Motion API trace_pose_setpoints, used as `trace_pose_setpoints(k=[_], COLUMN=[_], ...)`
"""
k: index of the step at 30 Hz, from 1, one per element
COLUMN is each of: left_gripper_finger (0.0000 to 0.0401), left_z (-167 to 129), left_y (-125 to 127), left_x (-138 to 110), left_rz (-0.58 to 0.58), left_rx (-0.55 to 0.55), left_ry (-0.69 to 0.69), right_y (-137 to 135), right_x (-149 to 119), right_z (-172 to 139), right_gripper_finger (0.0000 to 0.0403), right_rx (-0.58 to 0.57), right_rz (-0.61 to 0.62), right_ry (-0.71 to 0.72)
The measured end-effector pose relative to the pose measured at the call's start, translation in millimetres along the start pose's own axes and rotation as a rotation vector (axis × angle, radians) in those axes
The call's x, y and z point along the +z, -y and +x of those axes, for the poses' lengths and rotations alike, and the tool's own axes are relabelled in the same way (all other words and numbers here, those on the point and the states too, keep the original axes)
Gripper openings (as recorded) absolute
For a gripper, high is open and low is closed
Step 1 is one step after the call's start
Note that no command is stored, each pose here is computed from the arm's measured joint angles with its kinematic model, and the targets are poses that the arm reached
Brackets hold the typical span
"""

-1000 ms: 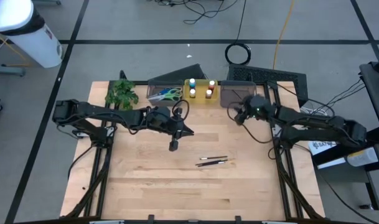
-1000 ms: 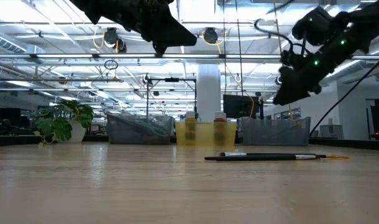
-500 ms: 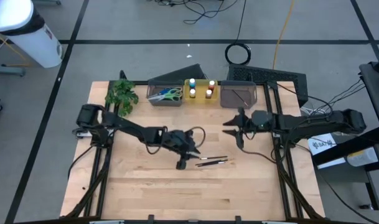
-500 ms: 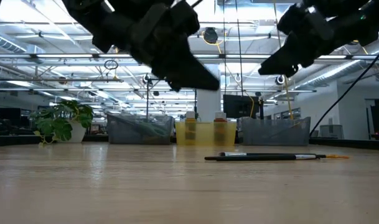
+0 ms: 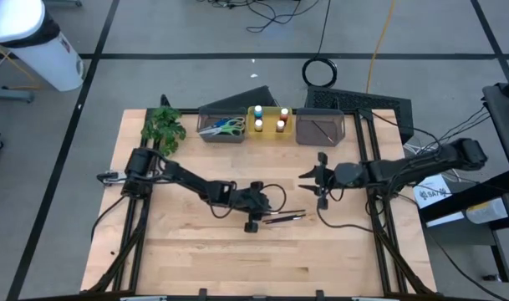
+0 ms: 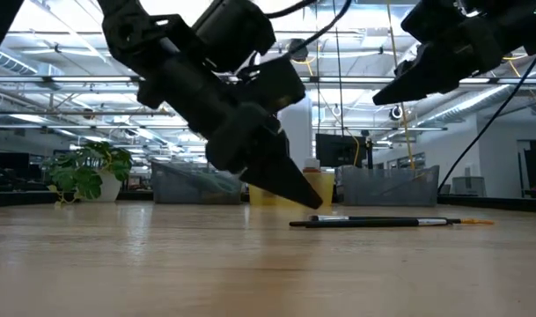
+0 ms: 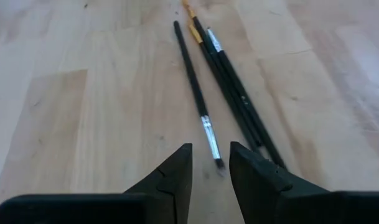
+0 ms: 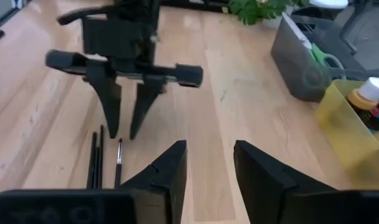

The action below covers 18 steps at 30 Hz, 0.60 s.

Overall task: Pick & Place Paint Supplies
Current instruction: Put the top silver paintbrush into the right black bin

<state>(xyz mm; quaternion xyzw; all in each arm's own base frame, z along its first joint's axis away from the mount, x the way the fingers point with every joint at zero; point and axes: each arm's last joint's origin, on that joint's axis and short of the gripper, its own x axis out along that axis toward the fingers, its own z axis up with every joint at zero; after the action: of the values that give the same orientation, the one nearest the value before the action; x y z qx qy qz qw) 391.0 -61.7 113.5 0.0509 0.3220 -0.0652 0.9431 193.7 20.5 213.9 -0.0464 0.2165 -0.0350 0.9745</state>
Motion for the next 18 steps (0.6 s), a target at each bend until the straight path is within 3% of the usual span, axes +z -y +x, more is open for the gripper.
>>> trace_pose_setpoints(k=[18], left_gripper_finger=[0.0118], left_z=[3], left_y=[-4], left_x=[-6], left_rz=[-0.054], left_rx=[0.030], left_ry=[-0.046], right_y=[-5], right_x=[0], right_z=[12], right_gripper_finger=[0.0109], right_rx=[0.007], right_rz=[-0.021], right_ry=[0.016])
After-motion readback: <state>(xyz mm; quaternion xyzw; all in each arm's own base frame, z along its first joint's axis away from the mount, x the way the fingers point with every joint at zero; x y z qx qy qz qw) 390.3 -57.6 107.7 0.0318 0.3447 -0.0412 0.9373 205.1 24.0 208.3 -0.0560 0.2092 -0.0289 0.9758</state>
